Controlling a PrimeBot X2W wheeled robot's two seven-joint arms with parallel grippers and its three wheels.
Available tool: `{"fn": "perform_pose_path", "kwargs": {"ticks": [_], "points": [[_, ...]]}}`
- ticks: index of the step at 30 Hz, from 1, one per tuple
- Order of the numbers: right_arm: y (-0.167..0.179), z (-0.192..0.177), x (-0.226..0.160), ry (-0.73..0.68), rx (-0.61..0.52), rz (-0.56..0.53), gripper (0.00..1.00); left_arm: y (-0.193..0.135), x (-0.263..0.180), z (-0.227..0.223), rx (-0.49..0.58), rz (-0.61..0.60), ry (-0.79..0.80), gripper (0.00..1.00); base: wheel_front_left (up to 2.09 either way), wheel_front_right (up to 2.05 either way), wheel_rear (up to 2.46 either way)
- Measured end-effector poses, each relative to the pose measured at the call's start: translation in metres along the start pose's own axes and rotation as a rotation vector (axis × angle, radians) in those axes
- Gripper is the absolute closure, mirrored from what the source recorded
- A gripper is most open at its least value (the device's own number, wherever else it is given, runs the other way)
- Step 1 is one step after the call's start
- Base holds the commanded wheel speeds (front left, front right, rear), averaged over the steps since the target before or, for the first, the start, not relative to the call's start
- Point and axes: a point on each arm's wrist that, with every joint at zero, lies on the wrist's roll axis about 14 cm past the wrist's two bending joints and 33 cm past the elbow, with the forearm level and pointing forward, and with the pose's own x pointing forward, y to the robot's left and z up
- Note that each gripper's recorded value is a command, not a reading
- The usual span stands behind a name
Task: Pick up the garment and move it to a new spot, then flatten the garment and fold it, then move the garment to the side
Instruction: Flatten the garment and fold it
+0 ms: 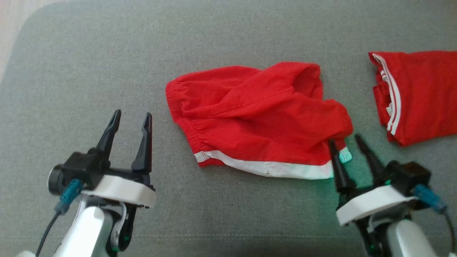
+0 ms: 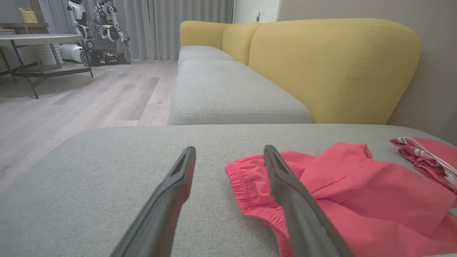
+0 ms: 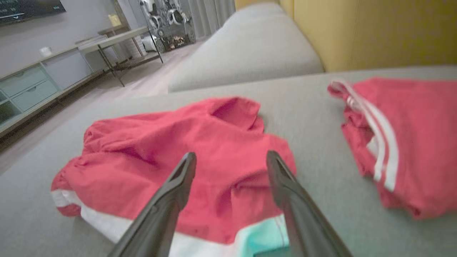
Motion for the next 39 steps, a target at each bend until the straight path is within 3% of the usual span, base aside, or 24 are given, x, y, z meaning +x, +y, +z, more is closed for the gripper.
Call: {"fn": "perform_pose_path", "kwargs": {"ticks": [8,13,31,39], "points": [[-0.01,0.061,-0.003,-0.164,-0.102,-0.036,0.0,0.005,-0.018,0.005,0.006,0.025,0.001,0.0,0.0,0.0,0.0],[-0.018,0.076,-0.012,-0.19,-0.129,-0.064,0.0,0.003,-0.029,0.009,0.006,0.029,-0.002,0.0,0.0,0.0,0.0],[-0.022,0.072,-0.023,-0.175,-0.125,-0.083,0.0,-0.004,-0.038,0.006,0.005,0.01,0.027,0.0,0.0,0.0,0.0],[-0.025,0.065,-0.023,-0.154,-0.116,-0.092,0.0,-0.057,-0.019,-0.015,-0.076,-0.187,0.13,0.0,0.0,0.0,0.0]]}}
